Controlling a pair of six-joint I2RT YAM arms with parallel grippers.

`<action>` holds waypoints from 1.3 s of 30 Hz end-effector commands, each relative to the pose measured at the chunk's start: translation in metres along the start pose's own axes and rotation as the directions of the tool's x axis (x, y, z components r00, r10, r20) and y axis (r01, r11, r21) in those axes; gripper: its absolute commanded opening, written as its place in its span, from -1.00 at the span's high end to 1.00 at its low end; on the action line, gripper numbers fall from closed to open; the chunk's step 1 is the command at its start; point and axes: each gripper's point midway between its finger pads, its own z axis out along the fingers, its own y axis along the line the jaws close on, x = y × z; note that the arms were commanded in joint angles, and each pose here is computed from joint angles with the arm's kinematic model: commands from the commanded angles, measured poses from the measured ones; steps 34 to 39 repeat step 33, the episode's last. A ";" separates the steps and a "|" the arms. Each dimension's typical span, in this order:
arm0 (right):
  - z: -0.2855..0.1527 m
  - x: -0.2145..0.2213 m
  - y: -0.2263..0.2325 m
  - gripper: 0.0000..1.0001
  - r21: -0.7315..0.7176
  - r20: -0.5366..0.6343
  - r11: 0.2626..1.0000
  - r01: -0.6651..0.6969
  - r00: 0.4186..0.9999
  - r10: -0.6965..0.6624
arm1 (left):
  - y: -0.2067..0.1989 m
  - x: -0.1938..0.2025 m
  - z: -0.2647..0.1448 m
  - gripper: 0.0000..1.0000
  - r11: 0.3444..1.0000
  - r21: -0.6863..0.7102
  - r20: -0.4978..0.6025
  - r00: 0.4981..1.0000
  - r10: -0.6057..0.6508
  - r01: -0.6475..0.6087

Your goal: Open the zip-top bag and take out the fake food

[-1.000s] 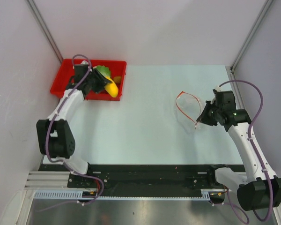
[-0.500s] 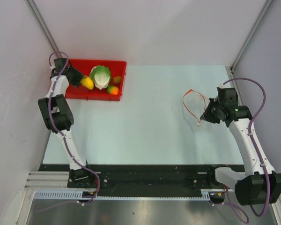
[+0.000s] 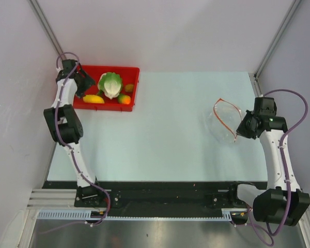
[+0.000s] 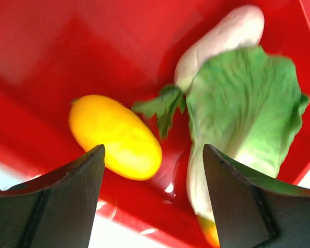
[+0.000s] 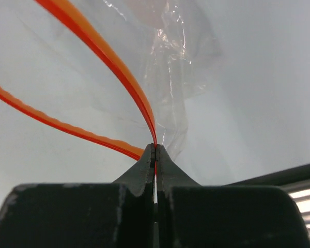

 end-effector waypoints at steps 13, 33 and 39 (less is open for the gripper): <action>0.012 0.011 0.089 0.31 -0.198 -0.024 0.975 0.105 0.993 -0.112 | -0.161 0.203 -0.189 -0.55 0.815 0.452 -0.025 0.908 0.419 -0.364; -0.140 0.060 0.069 -0.99 -0.427 0.204 0.893 0.142 0.977 -0.058 | -0.055 0.274 -0.466 -0.99 0.367 0.909 0.125 0.970 0.210 -0.197; -0.140 0.060 0.069 -0.99 -0.427 0.204 0.893 0.142 0.977 -0.058 | -0.055 0.274 -0.466 -0.99 0.367 0.909 0.125 0.970 0.210 -0.197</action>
